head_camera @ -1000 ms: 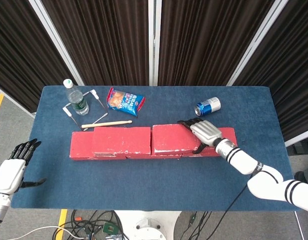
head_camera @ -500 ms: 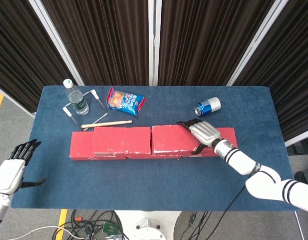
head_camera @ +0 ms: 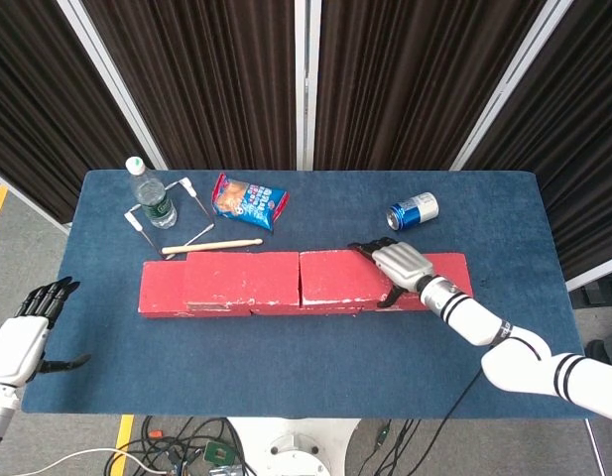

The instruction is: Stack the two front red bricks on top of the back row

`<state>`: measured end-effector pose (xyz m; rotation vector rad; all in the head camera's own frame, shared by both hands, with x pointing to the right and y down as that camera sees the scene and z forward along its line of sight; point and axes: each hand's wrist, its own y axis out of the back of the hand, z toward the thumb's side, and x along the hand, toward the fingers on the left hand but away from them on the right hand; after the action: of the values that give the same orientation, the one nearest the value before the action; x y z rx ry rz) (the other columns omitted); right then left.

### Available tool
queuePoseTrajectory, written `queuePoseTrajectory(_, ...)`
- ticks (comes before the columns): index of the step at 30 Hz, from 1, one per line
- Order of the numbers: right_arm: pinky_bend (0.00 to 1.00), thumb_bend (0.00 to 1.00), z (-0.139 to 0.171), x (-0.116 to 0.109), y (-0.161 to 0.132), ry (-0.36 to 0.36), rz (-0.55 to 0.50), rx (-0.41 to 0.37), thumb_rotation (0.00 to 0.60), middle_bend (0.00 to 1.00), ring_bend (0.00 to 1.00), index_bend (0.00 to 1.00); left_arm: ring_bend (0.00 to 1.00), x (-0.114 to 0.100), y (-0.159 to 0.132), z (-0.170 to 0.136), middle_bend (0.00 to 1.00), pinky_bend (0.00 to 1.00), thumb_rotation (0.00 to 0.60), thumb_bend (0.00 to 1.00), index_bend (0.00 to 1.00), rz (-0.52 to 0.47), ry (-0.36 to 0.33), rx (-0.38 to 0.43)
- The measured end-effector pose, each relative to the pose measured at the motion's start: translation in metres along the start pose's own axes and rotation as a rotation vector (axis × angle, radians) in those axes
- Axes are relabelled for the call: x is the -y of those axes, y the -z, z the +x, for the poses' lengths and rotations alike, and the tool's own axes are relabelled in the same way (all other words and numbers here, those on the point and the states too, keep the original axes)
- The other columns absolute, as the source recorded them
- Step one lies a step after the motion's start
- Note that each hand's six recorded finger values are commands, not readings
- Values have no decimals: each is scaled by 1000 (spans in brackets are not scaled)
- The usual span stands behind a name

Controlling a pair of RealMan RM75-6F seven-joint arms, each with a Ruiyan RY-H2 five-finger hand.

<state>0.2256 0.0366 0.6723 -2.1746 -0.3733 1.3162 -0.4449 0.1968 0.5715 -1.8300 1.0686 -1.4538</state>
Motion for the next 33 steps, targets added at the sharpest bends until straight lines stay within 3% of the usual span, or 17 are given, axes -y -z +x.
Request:
queuePoseTrajectory(25, 103, 94, -9, 1, -7, -12, 8, 2, 600, 275, 109, 0, 0, 4, 8, 0, 0, 0, 600, 51, 7, -25, 19, -13)
queuePoseTrajectory(33, 103, 15, -9, 0, -8, -13, 13, 5, 600, 211, 62, 0, 0, 4, 10, -1, 0, 0, 600, 51, 6, -31, 21, -16)
